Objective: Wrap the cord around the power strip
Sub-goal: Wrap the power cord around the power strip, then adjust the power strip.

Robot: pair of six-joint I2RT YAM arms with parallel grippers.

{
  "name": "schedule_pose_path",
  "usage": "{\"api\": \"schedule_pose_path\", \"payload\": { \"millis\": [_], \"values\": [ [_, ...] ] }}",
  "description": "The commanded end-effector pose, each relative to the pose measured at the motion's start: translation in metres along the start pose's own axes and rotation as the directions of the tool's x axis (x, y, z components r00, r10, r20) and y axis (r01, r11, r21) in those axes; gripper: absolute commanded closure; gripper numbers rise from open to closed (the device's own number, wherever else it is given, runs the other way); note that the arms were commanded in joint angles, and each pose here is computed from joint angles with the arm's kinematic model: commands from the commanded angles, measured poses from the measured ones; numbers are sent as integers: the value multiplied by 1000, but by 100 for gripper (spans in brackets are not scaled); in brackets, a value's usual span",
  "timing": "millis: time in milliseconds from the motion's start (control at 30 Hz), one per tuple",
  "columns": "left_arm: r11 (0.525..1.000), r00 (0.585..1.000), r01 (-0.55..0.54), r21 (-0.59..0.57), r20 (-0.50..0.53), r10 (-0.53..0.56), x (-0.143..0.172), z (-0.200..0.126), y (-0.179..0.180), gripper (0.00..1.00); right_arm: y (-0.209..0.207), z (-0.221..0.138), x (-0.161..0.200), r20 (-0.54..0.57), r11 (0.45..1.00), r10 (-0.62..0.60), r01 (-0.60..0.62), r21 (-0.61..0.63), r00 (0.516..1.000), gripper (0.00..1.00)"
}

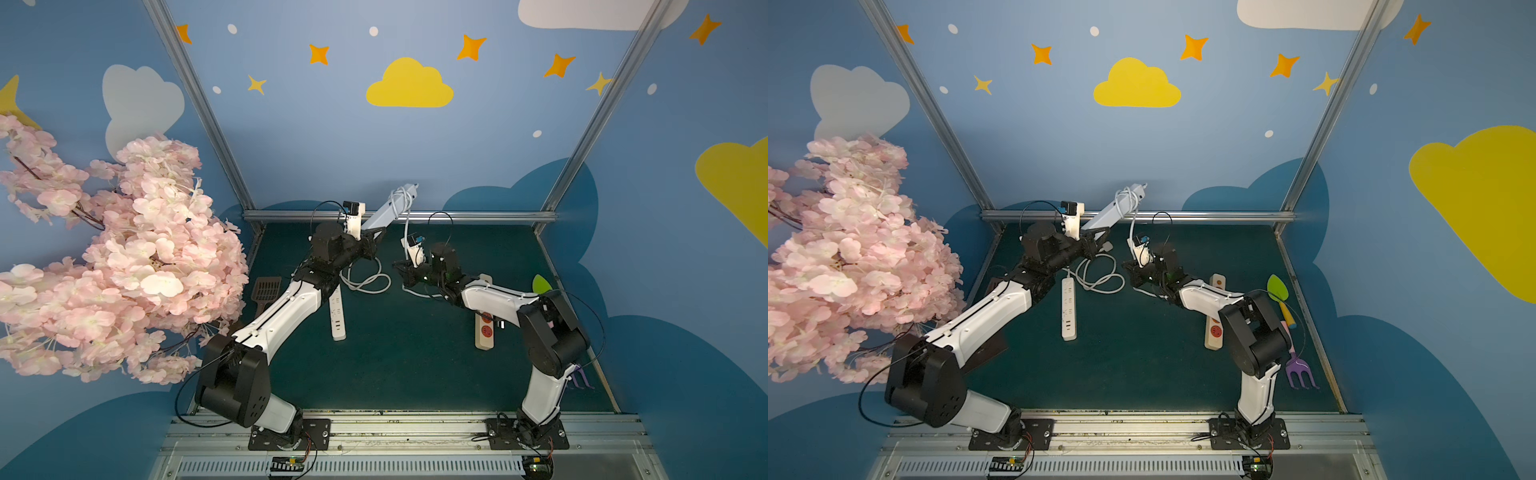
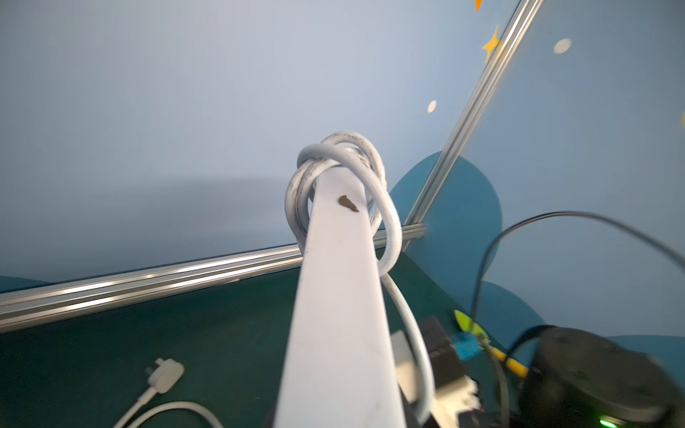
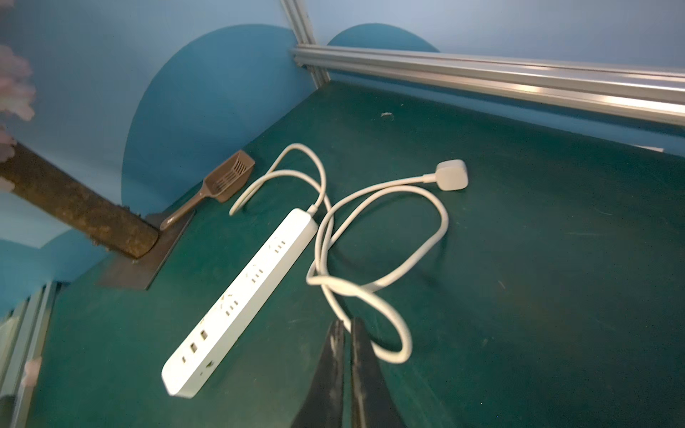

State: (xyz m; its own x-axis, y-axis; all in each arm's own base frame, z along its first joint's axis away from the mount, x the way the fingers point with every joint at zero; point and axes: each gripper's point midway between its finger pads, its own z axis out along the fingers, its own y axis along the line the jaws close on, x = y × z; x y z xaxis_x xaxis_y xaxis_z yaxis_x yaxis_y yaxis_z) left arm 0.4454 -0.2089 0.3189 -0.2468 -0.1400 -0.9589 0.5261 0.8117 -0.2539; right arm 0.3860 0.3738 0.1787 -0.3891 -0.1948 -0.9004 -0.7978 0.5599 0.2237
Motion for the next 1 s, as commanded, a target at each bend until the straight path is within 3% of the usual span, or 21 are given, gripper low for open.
{"api": "schedule_pose_path", "payload": {
  "millis": [0, 67, 167, 300, 367, 467, 633, 800, 967],
  "values": [
    [976, 984, -160, -145, 60, 170, -28, -4, 23, 97, 10, -14, 31, -197, 973, -221, 231, 28, 955, 100],
    [986, 984, -134, -103, 100, 144, -32, -8, 18, 97, 12, -19, 31, -229, 965, -247, 261, 33, 941, 98],
    [995, 983, -91, -33, 159, 95, -38, -13, 7, 97, -11, -23, 23, -275, 967, -134, 186, 174, 952, 82],
    [992, 962, -120, 26, 249, 110, -48, -19, -6, 97, -18, -23, 28, -389, 973, -12, 101, 210, 921, 55],
    [987, 950, -156, 35, 279, 140, -52, -23, -10, 97, -14, -23, 30, -436, 981, 20, 66, 181, 900, 47],
    [974, 933, -216, 66, 309, 185, -56, -27, -19, 97, -15, -30, 34, -437, 983, 74, 8, 183, 896, 37],
    [972, 926, -221, 77, 331, 184, -63, -30, -19, 97, -27, -55, 40, -410, 968, 231, -168, 185, 883, 19],
    [972, 923, -215, 99, 346, 169, -66, -32, -21, 97, -43, -80, 42, -394, 932, 347, -265, 248, 851, 17],
    [970, 927, -215, 113, 337, 166, -56, -29, -23, 97, -30, -103, -28, -248, 862, 507, -485, 147, 825, 17]
  ]
}}
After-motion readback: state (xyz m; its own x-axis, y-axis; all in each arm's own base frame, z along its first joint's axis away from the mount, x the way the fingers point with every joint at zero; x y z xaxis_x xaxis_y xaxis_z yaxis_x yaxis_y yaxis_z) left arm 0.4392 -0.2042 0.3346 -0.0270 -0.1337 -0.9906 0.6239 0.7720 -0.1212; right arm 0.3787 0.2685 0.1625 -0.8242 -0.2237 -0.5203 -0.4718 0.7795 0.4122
